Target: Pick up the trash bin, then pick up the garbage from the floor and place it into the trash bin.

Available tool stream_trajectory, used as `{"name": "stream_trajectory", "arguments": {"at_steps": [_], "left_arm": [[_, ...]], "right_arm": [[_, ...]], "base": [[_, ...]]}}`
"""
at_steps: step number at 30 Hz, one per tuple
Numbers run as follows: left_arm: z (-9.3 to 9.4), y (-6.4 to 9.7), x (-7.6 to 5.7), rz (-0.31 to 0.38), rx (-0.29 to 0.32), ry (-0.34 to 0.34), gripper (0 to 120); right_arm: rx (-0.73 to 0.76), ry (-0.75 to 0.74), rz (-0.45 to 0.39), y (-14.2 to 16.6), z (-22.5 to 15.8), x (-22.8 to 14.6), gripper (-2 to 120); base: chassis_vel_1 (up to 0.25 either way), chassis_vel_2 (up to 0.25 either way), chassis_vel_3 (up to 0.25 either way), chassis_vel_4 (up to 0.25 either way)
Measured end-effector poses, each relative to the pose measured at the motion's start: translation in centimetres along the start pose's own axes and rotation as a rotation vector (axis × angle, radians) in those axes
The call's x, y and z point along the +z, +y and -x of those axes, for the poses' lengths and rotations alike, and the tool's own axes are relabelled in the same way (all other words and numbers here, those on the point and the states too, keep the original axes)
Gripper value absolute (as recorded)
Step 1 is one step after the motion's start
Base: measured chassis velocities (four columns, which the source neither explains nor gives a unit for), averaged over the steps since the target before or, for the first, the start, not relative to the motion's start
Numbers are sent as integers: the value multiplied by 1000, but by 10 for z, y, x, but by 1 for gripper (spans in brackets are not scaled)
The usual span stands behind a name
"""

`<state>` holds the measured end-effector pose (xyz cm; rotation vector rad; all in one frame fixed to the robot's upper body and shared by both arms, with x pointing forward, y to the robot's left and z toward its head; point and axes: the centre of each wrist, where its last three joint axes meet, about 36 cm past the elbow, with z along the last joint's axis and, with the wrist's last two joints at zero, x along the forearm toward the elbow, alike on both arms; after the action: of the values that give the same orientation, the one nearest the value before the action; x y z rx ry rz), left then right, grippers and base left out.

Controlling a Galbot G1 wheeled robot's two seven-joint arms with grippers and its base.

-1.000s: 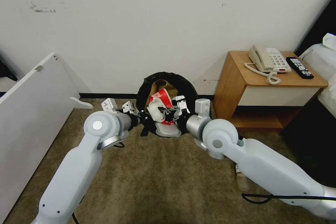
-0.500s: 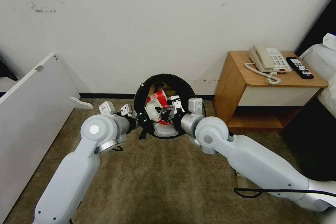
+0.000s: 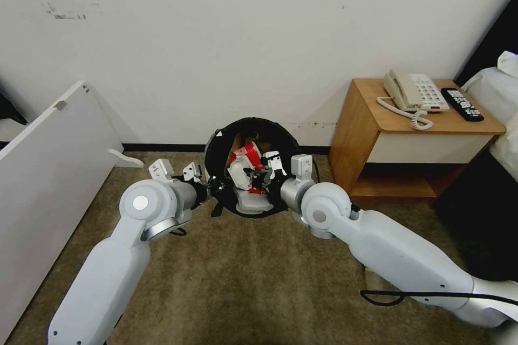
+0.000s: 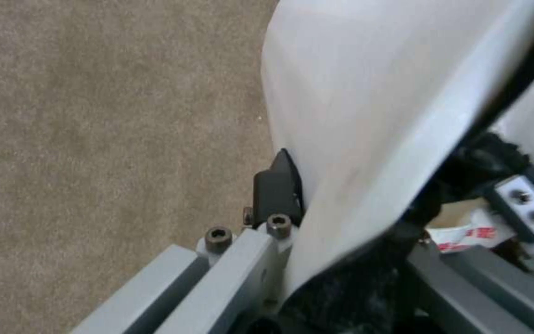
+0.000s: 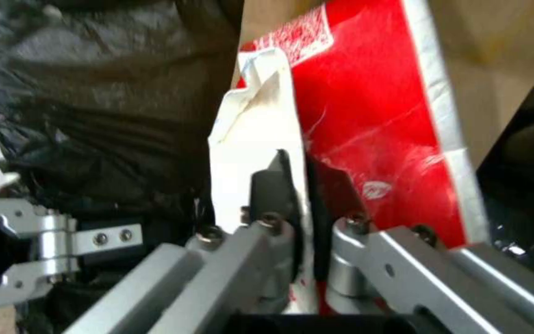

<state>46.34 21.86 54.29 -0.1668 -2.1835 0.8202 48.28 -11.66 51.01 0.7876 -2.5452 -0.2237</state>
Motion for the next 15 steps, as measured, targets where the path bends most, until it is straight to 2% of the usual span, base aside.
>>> {"name": "stream_trajectory", "arguments": {"at_steps": [1,2,4,5,6,8,10,11,12,14,15], "left_arm": [[0,0,0,0,0,0,0],[0,1,1,0,-1,0,0],[1,1,2,-2,-4,1,0],[3,3,2,-2,-11,1,0],[3,3,2,-2,-11,1,0],[4,4,4,-3,-17,2,0],[5,5,4,-3,-20,3,0],[6,7,5,-2,-26,3,0],[6,7,5,-2,-26,3,0],[8,8,6,-1,-33,2,0],[8,8,6,-1,-33,2,0]], "right_arm": [[0,0,0,0,0,0,8],[-5,-8,-3,2,-1,-3,16],[-11,-13,-6,4,-1,-5,19],[-18,-20,-10,7,-1,-8,28],[-18,-20,-10,7,-1,-8,28],[-29,-32,-13,11,-1,-12,39],[-33,-36,-15,12,-1,-14,41],[-41,-43,-19,15,-2,-18,49],[-41,-43,-19,15,-2,-18,49],[-52,-50,-22,18,-3,-22,61],[-52,-50,-22,18,-3,-22,61]], "base": [[0,0,0,0],[0,0,0,0],[0,0,0,0],[0,0,0,0],[0,0,0,0],[0,0,0,0],[0,0,0,0],[0,0,0,0],[0,0,0,0],[0,0,0,0],[0,0,0,0]]}}
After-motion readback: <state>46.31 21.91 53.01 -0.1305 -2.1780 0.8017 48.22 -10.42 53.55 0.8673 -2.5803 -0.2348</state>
